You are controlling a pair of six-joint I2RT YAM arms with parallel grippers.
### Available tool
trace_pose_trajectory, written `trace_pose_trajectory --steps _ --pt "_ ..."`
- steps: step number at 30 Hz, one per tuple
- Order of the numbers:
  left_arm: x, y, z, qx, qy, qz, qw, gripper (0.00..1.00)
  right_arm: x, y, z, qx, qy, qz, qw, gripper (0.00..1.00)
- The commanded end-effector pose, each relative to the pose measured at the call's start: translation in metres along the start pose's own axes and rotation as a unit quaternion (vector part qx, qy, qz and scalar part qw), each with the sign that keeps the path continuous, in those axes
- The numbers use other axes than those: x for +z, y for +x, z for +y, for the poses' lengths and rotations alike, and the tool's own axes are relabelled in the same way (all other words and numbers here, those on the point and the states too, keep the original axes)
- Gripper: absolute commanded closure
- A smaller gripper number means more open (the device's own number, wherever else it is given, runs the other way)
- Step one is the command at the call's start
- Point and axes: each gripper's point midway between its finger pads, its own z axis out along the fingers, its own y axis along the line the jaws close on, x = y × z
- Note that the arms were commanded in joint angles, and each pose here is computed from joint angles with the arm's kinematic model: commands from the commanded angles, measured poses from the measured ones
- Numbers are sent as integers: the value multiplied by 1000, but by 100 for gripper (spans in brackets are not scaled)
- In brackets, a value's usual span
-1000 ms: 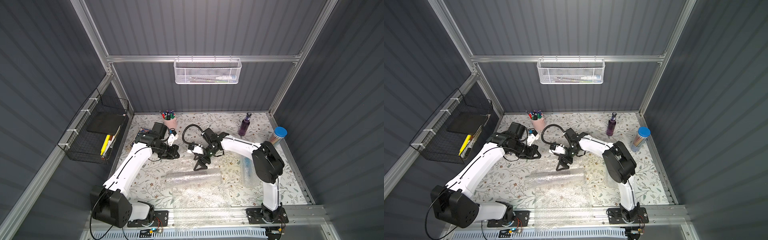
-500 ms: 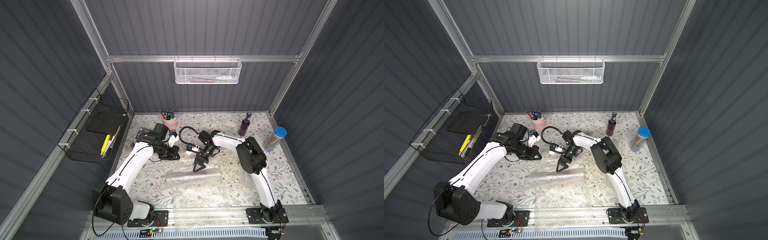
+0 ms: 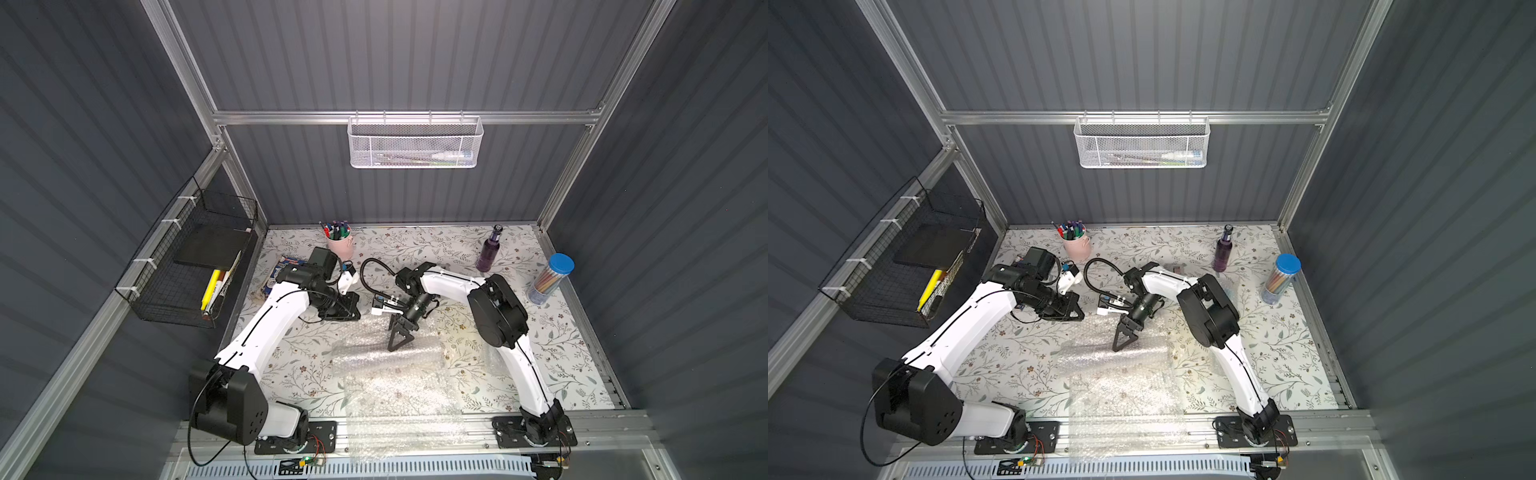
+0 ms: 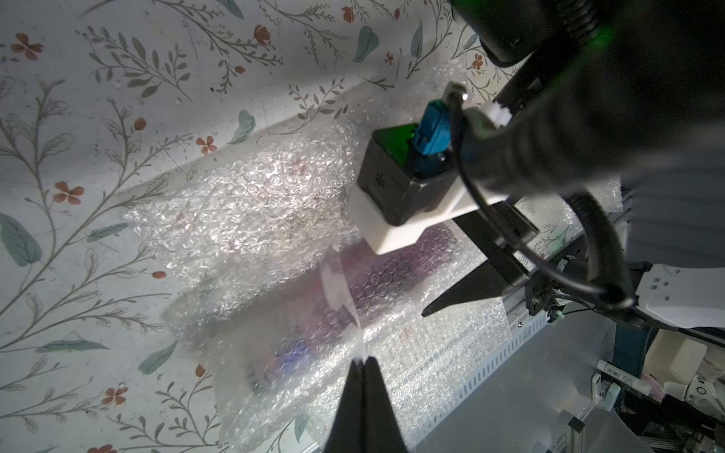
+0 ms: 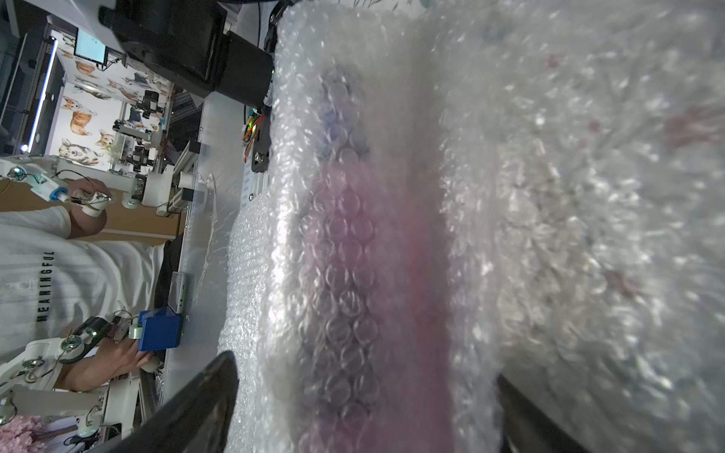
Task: Wrap wine bottles in bubble wrap
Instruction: Adjust the bubble wrap on the bubble wrap.
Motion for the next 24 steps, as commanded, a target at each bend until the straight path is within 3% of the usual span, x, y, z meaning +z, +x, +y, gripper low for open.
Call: trace_pose_trajectory --steps 1,8,24 --pt "2 6 2 0 5 15 1000 100 -4 -5 15 -34 10 -8 999 13" --pt "-1 5 2 -1 4 11 1000 100 -6 -3 15 -78 80 -8 994 20" --pt "-2 8 7 -10 2 13 1000 100 7 14 14 -123 166 44 977 23"
